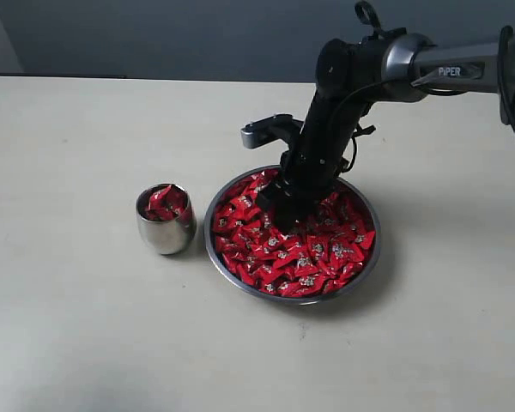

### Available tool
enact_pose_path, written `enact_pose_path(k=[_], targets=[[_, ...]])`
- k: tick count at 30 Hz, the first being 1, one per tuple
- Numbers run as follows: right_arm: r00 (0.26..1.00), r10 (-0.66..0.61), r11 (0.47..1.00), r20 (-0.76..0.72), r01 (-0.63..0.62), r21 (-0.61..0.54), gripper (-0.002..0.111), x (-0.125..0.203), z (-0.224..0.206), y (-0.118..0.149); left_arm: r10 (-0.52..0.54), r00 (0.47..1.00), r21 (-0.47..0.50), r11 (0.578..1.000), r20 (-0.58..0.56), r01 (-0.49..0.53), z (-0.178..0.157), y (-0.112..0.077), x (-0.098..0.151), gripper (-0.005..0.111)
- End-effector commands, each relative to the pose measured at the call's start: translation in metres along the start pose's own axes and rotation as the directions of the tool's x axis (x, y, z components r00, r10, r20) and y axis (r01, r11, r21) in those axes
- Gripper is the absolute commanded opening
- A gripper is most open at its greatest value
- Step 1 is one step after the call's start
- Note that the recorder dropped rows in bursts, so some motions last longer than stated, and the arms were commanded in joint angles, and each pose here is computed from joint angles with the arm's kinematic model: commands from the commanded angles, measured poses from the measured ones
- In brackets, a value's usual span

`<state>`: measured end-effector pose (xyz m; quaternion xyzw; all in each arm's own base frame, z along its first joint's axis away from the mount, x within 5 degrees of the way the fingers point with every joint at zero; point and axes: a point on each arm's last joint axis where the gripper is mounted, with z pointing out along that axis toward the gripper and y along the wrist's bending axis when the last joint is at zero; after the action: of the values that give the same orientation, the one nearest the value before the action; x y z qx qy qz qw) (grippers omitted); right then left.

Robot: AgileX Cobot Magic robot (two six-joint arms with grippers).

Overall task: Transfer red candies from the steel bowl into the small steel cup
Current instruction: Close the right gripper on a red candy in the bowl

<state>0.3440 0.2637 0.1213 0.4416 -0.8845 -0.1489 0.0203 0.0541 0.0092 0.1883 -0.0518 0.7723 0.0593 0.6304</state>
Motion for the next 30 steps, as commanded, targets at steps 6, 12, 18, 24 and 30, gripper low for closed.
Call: enact_pose_path(k=[6, 12, 18, 24, 30], targets=[[1.0, 0.002, 1.0, -0.008, -0.002, -0.006, -0.001, 0.001, 0.0, -0.001, -0.001, 1.0, 0.002, 1.0, 0.002, 0.001, 0.0, 0.0, 0.001, 0.0], [1.0, 0.0, 1.0, -0.002, 0.0, -0.004, -0.001, 0.0, -0.003, 0.0, -0.001, 1.0, 0.002, 1.0, 0.002, 0.001, 0.0, 0.0, 0.001, 0.0], [0.999, -0.026, 1.0, 0.04, 0.025, 0.018, -0.001, -0.009, -0.022, 0.003, -0.001, 1.0, 0.002, 1.0, 0.002, 0.001, 0.0, 0.0, 0.001, 0.0], [0.998, -0.027, 1.0, 0.051, 0.026, 0.014, -0.001, -0.016, -0.036, 0.006, -0.001, 1.0, 0.002, 1.0, 0.002, 0.001, 0.0, 0.0, 0.001, 0.0], [0.998, 0.038, 0.993, 0.047, -0.043, 0.109, -0.001, -0.02, -0.05, -0.001, -0.001, 1.0, 0.002, 1.0, 0.002, 0.001, 0.0, 0.0, 0.001, 0.0]])
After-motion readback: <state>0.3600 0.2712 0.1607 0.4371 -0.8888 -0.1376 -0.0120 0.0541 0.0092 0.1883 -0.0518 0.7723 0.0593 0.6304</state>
